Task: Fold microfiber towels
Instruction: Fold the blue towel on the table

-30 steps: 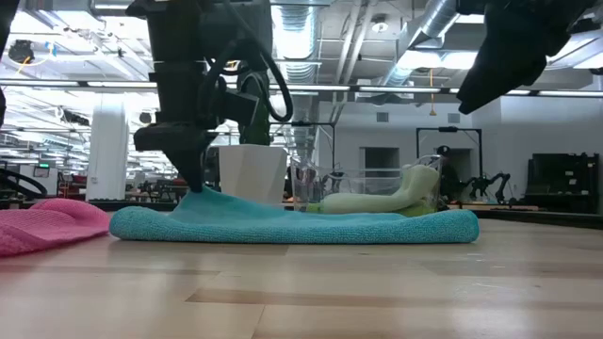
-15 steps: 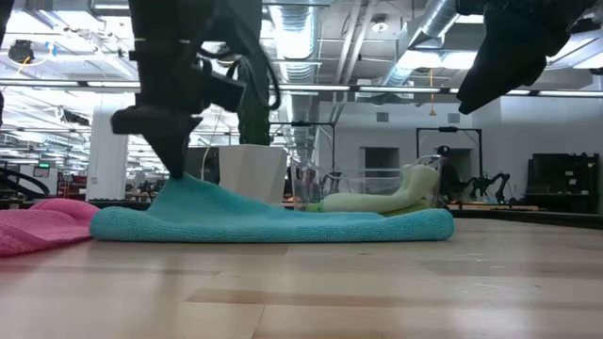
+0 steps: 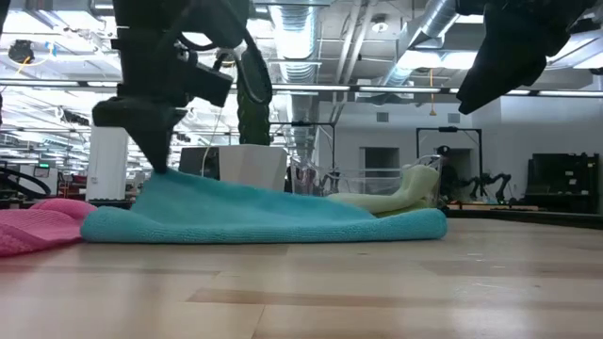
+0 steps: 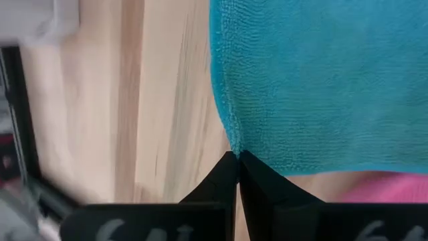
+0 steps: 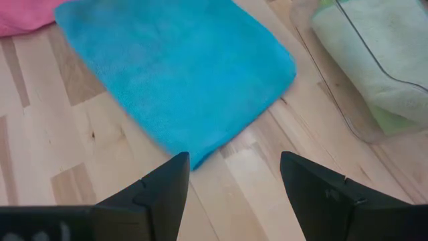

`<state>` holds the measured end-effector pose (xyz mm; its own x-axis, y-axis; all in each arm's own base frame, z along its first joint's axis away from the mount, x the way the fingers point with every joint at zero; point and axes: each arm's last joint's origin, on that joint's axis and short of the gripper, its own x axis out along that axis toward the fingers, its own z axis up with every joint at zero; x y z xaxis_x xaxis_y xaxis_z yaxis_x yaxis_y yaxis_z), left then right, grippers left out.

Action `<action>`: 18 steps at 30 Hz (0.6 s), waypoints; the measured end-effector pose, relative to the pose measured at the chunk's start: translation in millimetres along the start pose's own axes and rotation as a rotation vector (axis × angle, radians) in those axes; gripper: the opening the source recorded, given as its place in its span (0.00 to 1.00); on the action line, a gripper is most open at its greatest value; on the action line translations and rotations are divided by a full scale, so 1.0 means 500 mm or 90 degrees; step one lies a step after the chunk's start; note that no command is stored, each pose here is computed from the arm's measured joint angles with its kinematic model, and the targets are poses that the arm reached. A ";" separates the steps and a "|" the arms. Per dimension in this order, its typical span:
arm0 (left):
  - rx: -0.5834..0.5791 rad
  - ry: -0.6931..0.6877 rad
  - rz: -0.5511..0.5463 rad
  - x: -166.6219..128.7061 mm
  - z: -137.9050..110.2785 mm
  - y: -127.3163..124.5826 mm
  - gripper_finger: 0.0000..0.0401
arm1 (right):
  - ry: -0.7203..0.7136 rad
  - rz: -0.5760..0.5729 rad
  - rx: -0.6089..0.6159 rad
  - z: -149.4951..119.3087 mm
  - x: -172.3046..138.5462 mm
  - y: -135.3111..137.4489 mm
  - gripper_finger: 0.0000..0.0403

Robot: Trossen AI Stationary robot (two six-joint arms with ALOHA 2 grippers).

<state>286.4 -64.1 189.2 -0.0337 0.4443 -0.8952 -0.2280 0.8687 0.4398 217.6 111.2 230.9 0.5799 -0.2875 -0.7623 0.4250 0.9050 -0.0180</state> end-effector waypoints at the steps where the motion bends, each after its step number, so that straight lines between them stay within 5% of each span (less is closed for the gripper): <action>1: -0.003 0.020 -0.001 -0.005 -0.003 0.004 0.00 | 0.000 0.000 0.000 0.000 0.000 0.000 0.65; 7: 0.011 -0.006 0.066 -0.030 -0.012 -0.001 0.00 | 0.000 0.000 -0.004 0.000 0.000 0.000 0.65; 18: -0.004 0.062 0.009 0.000 -0.027 -0.014 0.00 | 0.002 0.003 -0.010 -0.005 -0.003 0.003 0.65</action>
<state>274.8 -73.0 185.3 -0.1320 0.4329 -0.8917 -0.2329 0.8609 0.4524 215.7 113.8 230.6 0.5793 -0.2818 -0.7649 0.4116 0.9110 -0.0238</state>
